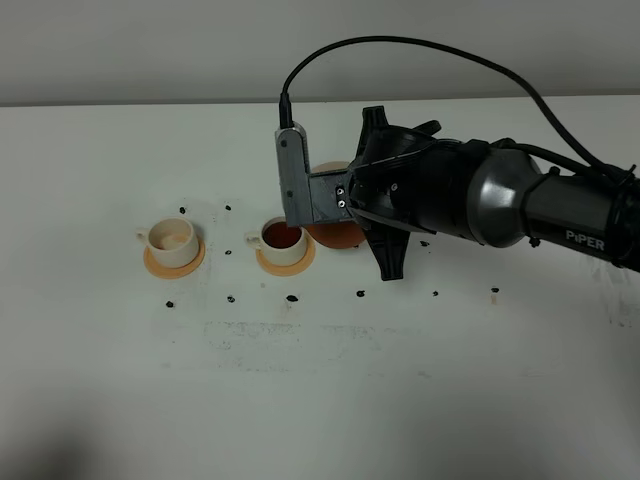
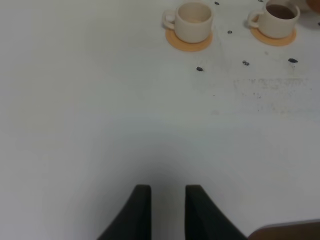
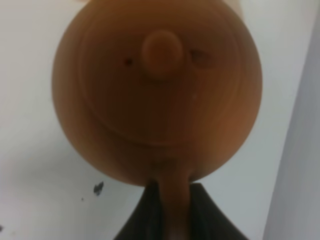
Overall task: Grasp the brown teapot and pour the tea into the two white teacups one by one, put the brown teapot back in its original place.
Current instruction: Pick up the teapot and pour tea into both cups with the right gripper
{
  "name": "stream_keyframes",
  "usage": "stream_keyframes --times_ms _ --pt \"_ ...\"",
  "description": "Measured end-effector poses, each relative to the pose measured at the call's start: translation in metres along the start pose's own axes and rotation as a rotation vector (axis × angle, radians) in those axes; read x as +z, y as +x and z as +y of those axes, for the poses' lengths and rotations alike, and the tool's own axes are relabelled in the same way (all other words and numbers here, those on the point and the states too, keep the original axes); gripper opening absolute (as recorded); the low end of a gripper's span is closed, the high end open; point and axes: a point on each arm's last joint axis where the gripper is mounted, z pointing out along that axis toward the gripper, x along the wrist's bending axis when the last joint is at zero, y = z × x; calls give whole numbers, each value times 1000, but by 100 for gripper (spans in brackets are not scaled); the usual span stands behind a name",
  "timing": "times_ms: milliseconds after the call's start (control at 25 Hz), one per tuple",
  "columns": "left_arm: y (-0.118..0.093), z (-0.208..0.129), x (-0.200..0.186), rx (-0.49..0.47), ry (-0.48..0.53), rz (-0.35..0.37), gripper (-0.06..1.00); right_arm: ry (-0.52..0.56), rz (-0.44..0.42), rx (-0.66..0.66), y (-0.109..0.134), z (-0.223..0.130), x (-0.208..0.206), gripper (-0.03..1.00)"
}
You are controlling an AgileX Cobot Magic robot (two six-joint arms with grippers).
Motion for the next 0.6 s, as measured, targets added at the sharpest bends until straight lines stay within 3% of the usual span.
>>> stream_keyframes --times_ms 120,280,600 --pt "0 0 0 0 0 0 16 -20 17 68 -4 -3 -14 8" --pt "0 0 0 0 0 0 16 -88 107 222 -1 0 -30 8" --pt "0 0 0 0 0 0 16 -229 241 440 30 -7 -30 8"
